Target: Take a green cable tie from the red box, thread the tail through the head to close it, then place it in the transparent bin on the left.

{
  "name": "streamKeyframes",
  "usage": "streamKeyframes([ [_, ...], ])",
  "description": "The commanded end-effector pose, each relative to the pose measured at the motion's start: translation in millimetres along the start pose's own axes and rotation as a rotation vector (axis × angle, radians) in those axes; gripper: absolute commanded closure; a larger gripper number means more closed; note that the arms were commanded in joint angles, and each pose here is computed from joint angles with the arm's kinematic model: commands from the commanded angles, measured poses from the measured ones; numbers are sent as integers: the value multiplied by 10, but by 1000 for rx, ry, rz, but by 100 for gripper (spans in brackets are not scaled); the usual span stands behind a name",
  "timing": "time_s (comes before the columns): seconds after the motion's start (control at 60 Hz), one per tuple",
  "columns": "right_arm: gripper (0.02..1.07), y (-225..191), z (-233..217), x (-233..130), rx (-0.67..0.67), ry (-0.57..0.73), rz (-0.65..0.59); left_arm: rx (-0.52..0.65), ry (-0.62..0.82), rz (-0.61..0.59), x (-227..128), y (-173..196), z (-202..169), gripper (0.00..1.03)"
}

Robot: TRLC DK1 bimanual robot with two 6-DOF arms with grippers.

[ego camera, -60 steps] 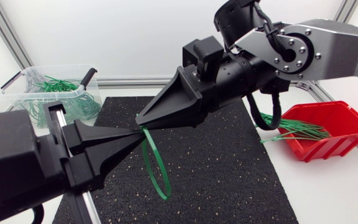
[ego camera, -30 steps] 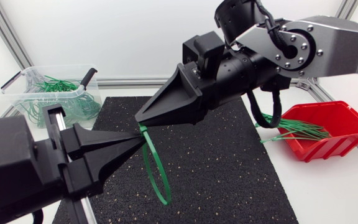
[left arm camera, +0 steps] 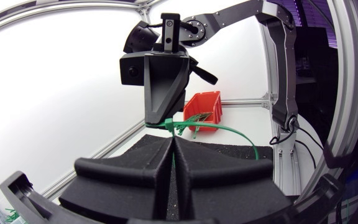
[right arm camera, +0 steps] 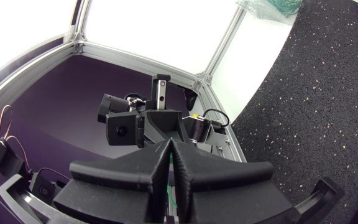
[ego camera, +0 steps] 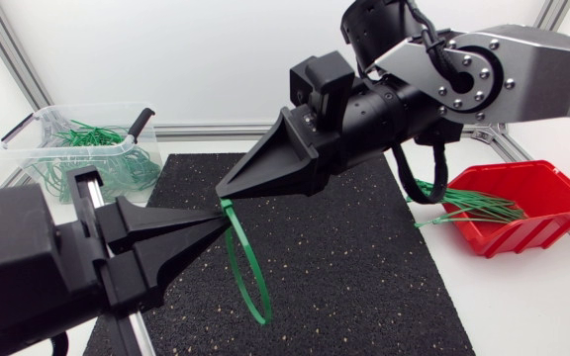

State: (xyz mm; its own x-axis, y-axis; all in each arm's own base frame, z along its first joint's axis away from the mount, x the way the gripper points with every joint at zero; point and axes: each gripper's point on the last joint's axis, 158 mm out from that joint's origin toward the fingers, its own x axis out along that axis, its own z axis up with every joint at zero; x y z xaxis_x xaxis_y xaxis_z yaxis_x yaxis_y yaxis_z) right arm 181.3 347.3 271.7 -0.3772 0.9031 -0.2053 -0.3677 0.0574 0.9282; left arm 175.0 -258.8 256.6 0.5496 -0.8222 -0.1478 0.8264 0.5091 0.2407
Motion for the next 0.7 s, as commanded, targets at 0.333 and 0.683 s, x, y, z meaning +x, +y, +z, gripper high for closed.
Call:
streamKeyframes([
  [0.333, 101, -343, 208, 48, 40, -23, -63, 46, -14, -64, 26, -358, 91, 100],
  [0.683, 44, -212, 137, -149, -53, -112, -134, 45, 30, 106, -5, 178, -64, 100],
])
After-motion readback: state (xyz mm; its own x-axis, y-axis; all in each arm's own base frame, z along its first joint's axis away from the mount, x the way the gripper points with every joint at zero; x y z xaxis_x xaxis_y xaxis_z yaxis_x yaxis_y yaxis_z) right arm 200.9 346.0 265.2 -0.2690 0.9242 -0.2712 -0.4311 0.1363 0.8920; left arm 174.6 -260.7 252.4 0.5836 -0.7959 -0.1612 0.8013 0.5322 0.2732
